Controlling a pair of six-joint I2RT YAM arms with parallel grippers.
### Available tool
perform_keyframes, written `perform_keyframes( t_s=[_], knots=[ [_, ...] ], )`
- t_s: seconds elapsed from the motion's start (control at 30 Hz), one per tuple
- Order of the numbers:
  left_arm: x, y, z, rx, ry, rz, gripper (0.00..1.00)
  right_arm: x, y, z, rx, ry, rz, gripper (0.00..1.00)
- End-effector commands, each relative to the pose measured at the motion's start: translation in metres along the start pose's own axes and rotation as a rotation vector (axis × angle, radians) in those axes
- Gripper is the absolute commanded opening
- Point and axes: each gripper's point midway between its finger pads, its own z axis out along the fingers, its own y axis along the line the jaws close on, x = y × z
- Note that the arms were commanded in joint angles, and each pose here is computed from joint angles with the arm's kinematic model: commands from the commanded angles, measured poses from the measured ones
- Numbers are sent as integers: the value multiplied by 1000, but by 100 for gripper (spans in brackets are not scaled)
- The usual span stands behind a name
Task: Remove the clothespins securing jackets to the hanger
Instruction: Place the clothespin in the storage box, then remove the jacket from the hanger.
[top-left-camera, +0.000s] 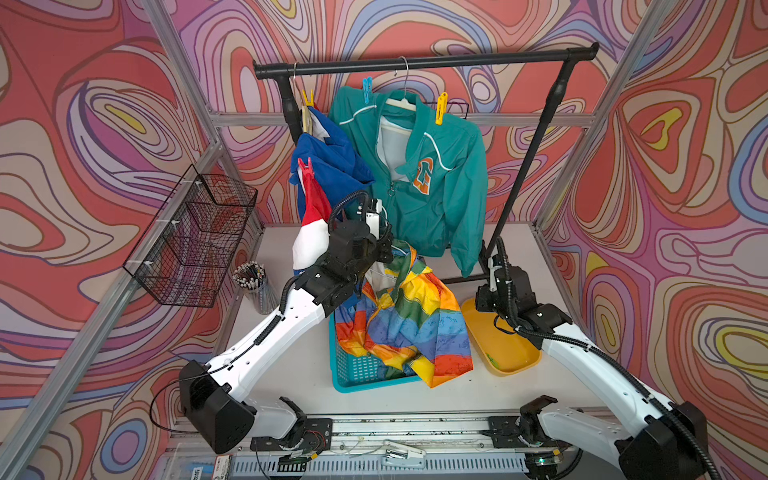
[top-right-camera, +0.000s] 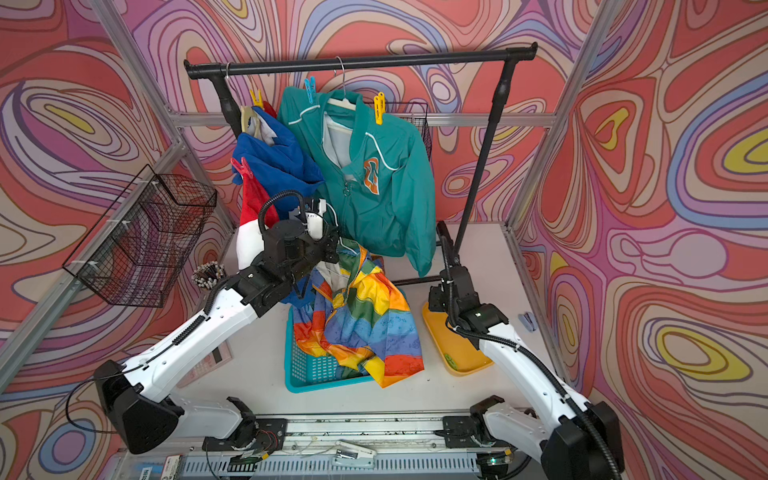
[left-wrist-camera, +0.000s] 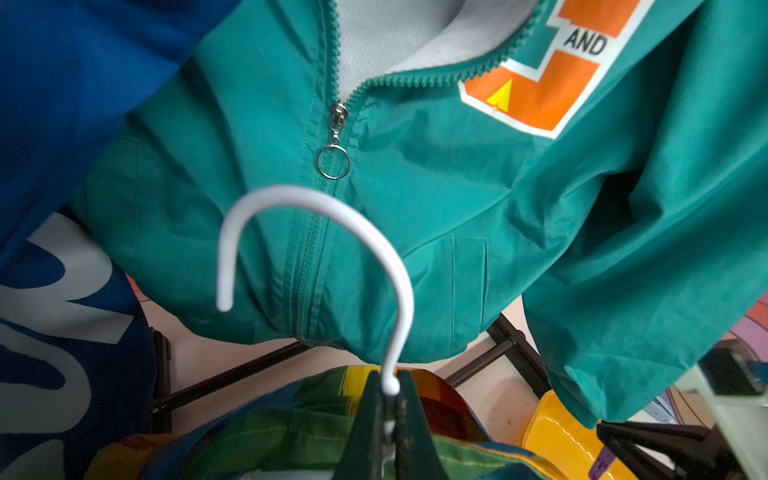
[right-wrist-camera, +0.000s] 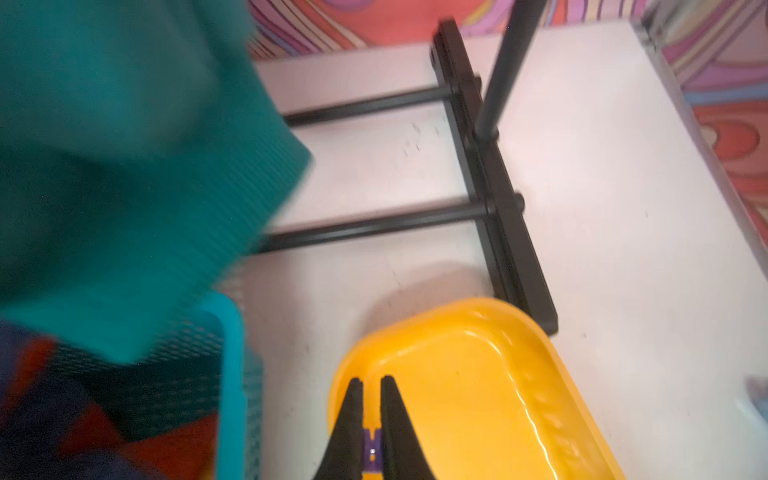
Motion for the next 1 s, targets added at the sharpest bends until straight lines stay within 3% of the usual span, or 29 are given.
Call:
perform_keyframes(
  t_s=[0.0, 0.13, 0.23, 0.3, 0.43, 0.63, 0.97],
  knots=[
    [-16, -1, -11, 2, -54, -13, 0, 7, -11, 8, 35, 2, 86, 7],
    [-15, 0, -13, -2, -57, -18, 0, 33, -20, 24, 60, 52, 136, 14],
    [-15, 0, -13, -2, -59, -20, 0, 41, -23, 30, 69, 75, 152, 41],
    [-16, -1, -14, 2, -62, -23, 0, 34, -18, 28, 45, 70, 136, 49],
    [-16, 1, -16, -3, -60, -25, 0, 4, -8, 5, -9, -4, 107, 54],
    [-17, 4, -17, -24, -60, -22, 0, -51, 29, -65, -267, -220, 58, 58],
    [-15, 12, -13, -75, -33, -8, 0, -62, 86, -128, -613, -252, -36, 58]
  ],
)
